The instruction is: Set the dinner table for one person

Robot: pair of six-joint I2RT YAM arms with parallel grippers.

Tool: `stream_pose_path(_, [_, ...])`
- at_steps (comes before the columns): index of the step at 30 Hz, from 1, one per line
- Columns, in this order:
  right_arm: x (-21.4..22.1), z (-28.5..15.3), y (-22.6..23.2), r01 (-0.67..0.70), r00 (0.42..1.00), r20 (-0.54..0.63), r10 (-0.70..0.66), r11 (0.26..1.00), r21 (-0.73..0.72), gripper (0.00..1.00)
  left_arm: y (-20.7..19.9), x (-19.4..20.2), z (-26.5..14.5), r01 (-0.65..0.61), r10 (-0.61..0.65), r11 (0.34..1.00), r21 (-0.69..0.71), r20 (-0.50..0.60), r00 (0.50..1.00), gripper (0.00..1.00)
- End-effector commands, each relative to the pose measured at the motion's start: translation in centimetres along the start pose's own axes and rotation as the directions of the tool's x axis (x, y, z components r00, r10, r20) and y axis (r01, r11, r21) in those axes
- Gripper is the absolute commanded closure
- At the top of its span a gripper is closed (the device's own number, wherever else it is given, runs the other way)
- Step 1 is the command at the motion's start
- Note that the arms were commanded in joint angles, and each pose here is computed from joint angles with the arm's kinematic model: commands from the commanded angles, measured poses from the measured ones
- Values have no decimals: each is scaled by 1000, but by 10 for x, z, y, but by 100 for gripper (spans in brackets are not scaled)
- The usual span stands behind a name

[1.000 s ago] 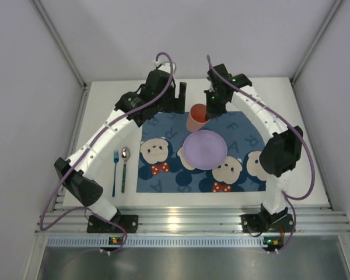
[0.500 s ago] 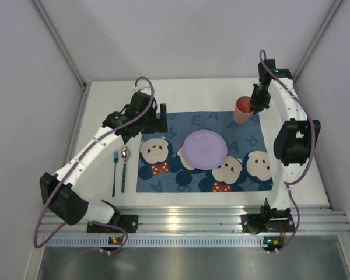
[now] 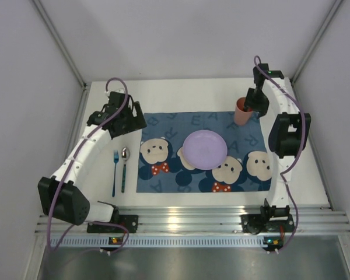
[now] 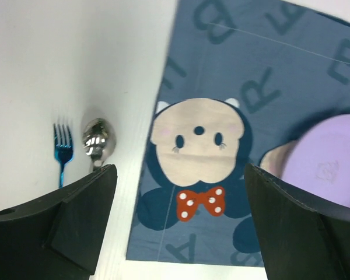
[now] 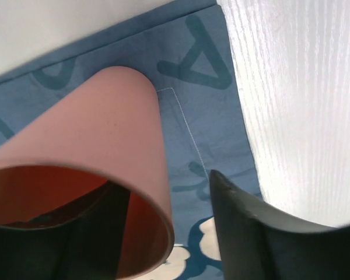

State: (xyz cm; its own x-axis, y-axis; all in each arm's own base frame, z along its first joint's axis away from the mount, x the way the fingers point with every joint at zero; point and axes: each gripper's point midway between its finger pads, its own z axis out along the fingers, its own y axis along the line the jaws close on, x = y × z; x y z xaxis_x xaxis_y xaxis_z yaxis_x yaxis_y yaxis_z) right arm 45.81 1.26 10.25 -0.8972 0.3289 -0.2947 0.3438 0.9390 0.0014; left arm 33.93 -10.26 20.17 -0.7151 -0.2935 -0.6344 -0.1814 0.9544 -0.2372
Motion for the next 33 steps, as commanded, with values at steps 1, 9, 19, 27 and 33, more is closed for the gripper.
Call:
stream_pose_path(1, [-9, -17, 1, 4, 1000, 29, -4, 1000, -18, 40, 24, 14, 8, 49, -53, 997, -67, -71, 996, 5])
stream_pose_path(9, [-25, -88, 5, -18, 987, 154, 34, 995, -101, 1, 71, 48, 26, 100, -146, 965, -243, -180, 973, 6])
stream_pose_path(19, [15, -179, -6, -25, 961, 263, 86, 973, -228, 0, 104, 123, 53, 87, -199, 939, -332, -322, 926, 14])
stream_pose_path(27, [57, -158, -5, -9, 982, 179, 54, 970, -245, 0, 124, 146, 73, 70, -192, 940, -333, -348, 917, 22])
stream_pose_path(33, [59, -156, -2, 1, 985, 167, 43, 968, -252, 0, 140, 154, 90, 41, -185, 936, -350, -389, 902, 26])
